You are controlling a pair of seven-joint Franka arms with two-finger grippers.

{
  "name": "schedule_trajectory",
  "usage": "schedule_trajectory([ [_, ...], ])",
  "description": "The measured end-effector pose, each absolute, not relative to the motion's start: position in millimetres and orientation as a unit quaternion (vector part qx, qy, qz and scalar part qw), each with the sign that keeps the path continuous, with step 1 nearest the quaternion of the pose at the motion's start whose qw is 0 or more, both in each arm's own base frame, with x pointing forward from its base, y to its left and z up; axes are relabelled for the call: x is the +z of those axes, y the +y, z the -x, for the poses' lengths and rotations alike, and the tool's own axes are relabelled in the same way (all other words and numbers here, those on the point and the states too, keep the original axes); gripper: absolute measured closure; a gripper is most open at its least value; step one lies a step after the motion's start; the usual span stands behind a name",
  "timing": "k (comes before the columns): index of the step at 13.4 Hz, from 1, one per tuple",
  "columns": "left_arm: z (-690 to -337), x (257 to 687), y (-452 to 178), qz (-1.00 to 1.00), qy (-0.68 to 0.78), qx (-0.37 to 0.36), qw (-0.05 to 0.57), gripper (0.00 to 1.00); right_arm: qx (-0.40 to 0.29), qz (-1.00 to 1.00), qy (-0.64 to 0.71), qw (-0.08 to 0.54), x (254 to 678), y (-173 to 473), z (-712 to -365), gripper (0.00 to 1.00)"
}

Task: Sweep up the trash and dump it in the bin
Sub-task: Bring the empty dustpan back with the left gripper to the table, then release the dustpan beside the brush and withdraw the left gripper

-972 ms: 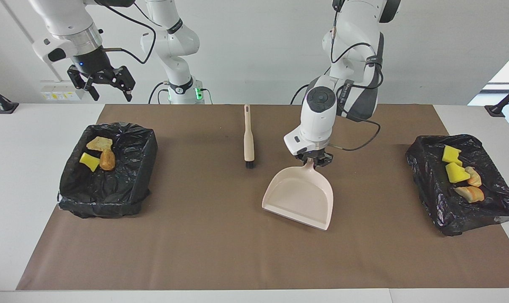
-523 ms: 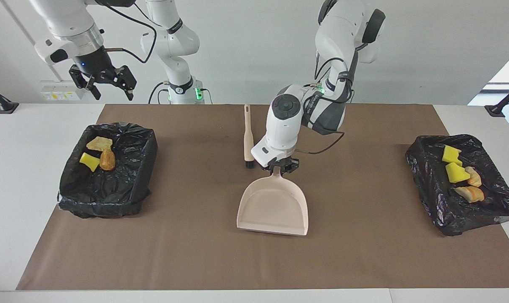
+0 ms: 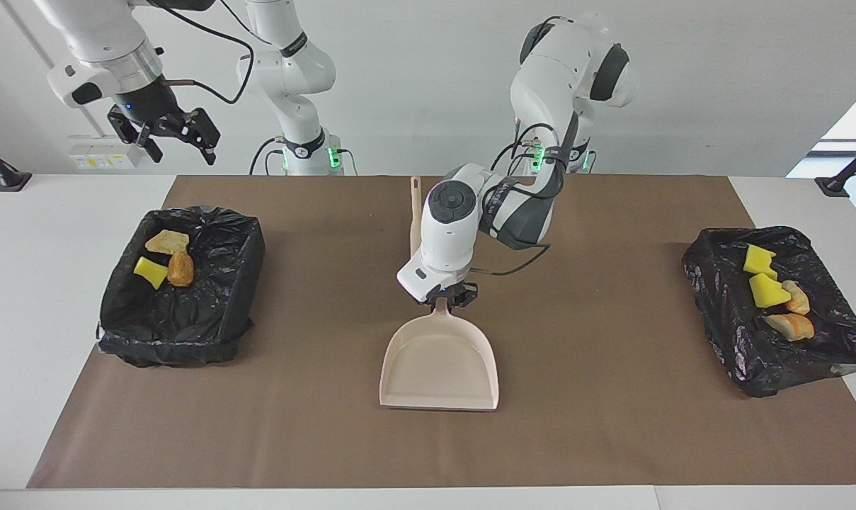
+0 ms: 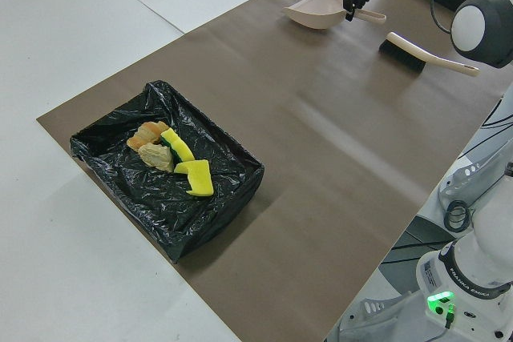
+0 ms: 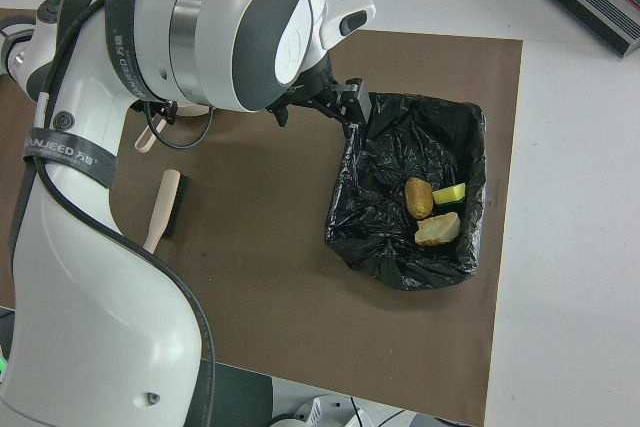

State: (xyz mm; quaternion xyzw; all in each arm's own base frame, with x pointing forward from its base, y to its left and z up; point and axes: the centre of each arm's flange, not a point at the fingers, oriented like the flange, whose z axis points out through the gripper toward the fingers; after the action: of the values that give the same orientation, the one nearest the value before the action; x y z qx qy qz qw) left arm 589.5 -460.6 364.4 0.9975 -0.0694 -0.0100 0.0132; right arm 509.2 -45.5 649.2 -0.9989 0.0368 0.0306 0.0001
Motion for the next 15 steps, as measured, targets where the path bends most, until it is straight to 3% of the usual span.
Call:
schedule_trajectory([
  [4,-576.6,358.5,-481.8,-0.997,-0.073,-0.003,0.022,0.67,0.028,0.999,0.031,-0.002,649.6,-39.0,-510.3,0.0],
  [6,-576.7,358.7,-482.3,-0.997,-0.067,-0.005,0.026,0.63,0.026,0.999,0.031,-0.005,649.7,-39.6,-510.9,0.0],
  [9,-582.5,363.6,-476.0,-0.998,-0.06,0.002,0.025,0.26,0.021,0.999,0.031,-0.007,649.2,-39.8,-512.3,0.0],
  [11,-591.2,390.0,-450.8,-0.999,-0.043,0.013,0.025,0.02,0.021,0.999,0.029,-0.007,648.6,-33.7,-512.9,0.0],
  [15,-574.3,460.0,-347.9,-1.0,-0.004,0.014,0.013,0.0,0.021,0.999,0.031,-0.008,648.2,-24.9,-513.4,0.0],
])
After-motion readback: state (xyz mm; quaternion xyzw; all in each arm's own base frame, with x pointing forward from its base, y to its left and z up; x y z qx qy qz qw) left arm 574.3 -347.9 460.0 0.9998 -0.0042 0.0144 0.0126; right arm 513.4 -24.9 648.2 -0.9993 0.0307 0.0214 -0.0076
